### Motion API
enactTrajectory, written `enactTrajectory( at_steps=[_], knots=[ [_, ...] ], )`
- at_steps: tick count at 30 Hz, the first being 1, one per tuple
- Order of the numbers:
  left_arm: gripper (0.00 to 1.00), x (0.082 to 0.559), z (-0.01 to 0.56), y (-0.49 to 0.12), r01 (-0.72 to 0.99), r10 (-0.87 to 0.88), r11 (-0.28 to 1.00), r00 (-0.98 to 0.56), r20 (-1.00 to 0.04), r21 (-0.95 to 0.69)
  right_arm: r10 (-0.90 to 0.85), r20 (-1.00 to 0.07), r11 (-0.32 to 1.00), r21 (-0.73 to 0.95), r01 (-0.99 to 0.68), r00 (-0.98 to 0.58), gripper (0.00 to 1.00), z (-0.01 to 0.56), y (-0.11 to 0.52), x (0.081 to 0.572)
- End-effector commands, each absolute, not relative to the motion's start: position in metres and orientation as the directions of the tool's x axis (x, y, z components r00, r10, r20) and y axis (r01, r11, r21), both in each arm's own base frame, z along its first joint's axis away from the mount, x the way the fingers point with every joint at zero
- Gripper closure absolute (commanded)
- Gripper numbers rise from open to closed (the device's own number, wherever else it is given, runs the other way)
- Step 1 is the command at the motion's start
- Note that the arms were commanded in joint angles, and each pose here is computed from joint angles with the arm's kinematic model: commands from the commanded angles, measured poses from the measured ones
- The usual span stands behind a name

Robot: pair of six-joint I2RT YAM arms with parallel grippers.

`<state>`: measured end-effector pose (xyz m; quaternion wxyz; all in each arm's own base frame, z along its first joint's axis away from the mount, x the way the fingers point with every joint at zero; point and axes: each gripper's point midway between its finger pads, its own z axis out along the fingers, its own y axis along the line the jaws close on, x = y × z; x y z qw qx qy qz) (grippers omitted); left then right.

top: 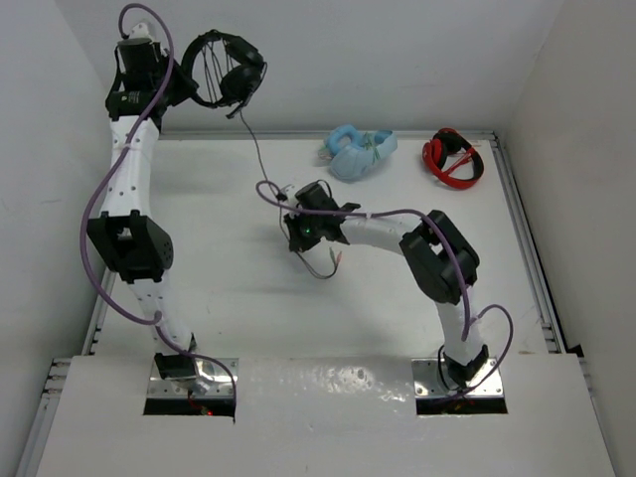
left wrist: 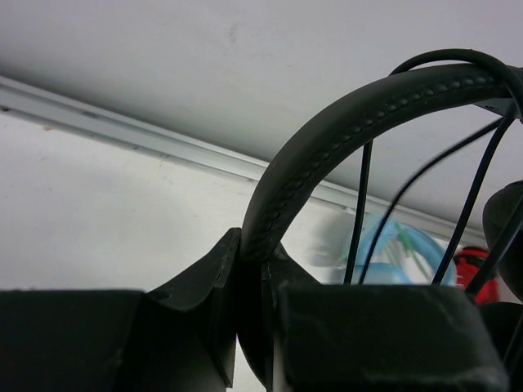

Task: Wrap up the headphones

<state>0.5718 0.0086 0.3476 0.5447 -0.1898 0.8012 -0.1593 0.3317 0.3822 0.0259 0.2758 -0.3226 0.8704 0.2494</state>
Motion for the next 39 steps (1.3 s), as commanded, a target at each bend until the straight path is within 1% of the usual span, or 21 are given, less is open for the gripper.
enactTrajectory(
  at_steps=[1, 3, 4, 6, 9, 13, 16, 20, 22, 26, 30, 34, 39],
  knots=[
    [1.00, 0.542, 0.440, -0.017, 0.061, -0.529, 0.832, -0.215, -0.821, -0.552, -0.421, -0.659, 0.749, 0.135, -0.649, -0.623, 1.00, 0.030, 0.365, 0.379],
    [1.00, 0.538, 0.442, -0.027, 0.114, -0.560, 0.791, -0.259, -0.787, -0.601, -0.422, -0.679, 0.751, 0.109, -0.651, -0.600, 1.00, 0.040, 0.374, 0.397],
    [1.00, 0.537, 0.443, -0.029, 0.122, -0.568, 0.781, -0.268, -0.778, -0.612, -0.443, -0.651, 0.753, 0.104, -0.650, -0.617, 1.00, 0.027, 0.374, 0.396],
    [1.00, 0.536, 0.445, -0.031, 0.130, -0.577, 0.771, -0.271, -0.771, -0.623, -0.437, -0.661, 0.754, 0.101, -0.649, -0.610, 1.00, 0.031, 0.382, 0.404],
    [1.00, 0.539, 0.447, -0.029, 0.121, -0.599, 0.757, -0.263, -0.756, -0.642, -0.481, -0.668, 0.713, 0.079, -0.697, -0.568, 1.00, 0.028, 0.404, 0.387],
    [1.00, 0.544, 0.443, -0.032, 0.123, -0.614, 0.742, -0.270, -0.741, -0.659, -0.553, -0.660, 0.610, 0.096, -0.786, -0.509, 1.00, 0.027, 0.449, 0.342],
    [1.00, 0.551, 0.439, -0.018, 0.077, -0.592, 0.781, -0.221, -0.775, -0.619, -0.558, -0.678, 0.572, 0.103, -0.814, -0.478, 1.00, 0.036, 0.464, 0.321],
    [1.00, 0.566, 0.424, 0.024, -0.085, -0.511, 0.860, -0.116, -0.852, -0.504, -0.559, -0.700, 0.542, 0.098, -0.835, -0.445, 1.00, 0.057, 0.465, 0.303],
    [1.00, 0.571, 0.422, 0.041, -0.152, -0.481, 0.871, -0.071, -0.874, -0.467, -0.566, -0.701, 0.528, 0.097, -0.844, -0.435, 1.00, 0.061, 0.464, 0.295],
    [1.00, 0.584, 0.403, 0.050, -0.199, -0.461, 0.875, -0.073, -0.884, -0.440, -0.567, -0.700, 0.499, 0.125, -0.857, -0.433, 1.00, 0.066, 0.466, 0.276],
    [1.00, 0.590, 0.390, 0.039, -0.162, -0.507, 0.858, -0.114, -0.854, -0.487, -0.566, -0.698, 0.474, 0.160, -0.866, -0.439, 1.00, 0.063, 0.476, 0.265],
    [1.00, 0.588, 0.397, 0.022, -0.093, -0.548, 0.836, -0.144, -0.824, -0.540, -0.546, -0.701, 0.476, 0.190, -0.859, -0.458, 1.00, 0.058, 0.490, 0.267],
    [1.00, 0.575, 0.423, 0.007, -0.018, -0.562, 0.824, -0.152, -0.813, -0.566, -0.558, -0.716, 0.484, 0.131, -0.865, -0.421, 1.00, 0.051, 0.501, 0.286]
  ],
)
